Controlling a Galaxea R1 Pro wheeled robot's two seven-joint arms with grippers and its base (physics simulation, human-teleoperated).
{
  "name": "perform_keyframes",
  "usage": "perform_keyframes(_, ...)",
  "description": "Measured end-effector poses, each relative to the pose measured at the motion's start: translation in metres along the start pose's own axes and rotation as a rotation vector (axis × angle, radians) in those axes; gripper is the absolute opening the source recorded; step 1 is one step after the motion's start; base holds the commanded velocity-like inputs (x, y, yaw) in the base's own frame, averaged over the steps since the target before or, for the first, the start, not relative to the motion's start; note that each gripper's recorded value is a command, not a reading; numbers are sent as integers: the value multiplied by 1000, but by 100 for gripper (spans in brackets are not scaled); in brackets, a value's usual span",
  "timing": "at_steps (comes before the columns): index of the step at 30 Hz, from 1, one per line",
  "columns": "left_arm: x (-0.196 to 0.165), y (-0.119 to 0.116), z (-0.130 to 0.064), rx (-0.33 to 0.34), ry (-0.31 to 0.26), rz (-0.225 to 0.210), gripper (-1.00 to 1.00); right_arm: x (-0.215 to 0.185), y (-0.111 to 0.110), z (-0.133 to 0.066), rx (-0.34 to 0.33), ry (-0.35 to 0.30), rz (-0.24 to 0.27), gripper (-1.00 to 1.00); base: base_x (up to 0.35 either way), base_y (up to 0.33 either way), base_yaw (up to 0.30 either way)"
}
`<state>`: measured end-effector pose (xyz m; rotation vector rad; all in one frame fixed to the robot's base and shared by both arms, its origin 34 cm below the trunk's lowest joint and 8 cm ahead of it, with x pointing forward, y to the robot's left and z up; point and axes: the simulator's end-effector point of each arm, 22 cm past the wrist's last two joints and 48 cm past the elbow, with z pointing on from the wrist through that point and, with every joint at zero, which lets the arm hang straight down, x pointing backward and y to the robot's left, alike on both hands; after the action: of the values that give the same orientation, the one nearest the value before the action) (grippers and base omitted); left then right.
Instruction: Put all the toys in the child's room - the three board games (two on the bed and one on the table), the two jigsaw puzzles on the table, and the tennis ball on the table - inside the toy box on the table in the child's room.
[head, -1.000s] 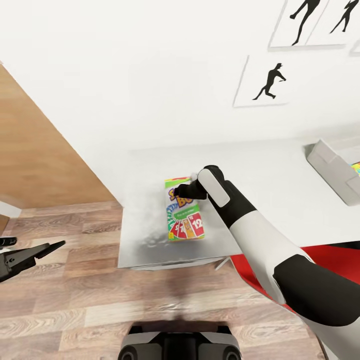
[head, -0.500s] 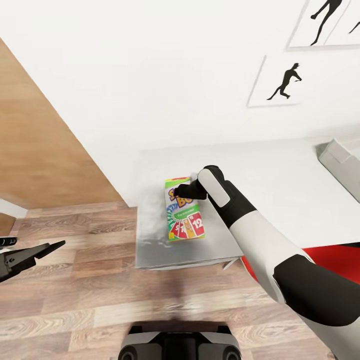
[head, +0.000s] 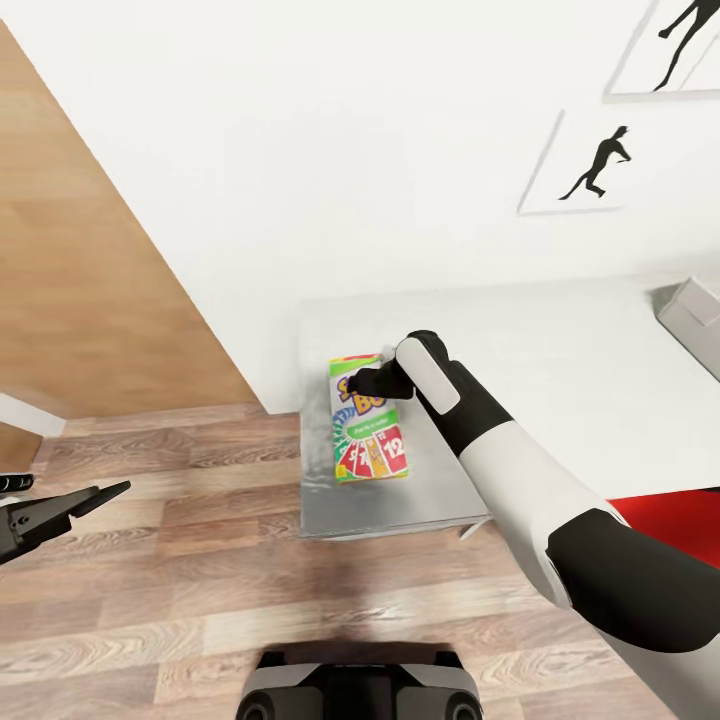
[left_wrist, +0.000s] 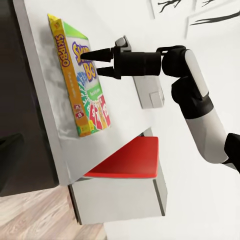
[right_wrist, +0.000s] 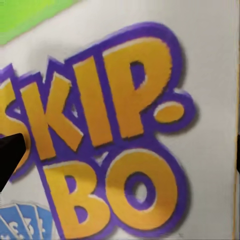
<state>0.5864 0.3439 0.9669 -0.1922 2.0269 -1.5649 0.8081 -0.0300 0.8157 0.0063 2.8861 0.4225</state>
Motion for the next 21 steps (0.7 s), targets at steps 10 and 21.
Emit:
perform_keyframes(10,0,0,0,0,0,-1,100,1,0,0,-1,2,0,100,0,109,0)
perform_keyframes(21,0,0,0,0,0,0,100,1,0,0,1,2,-1,100,0,152,0)
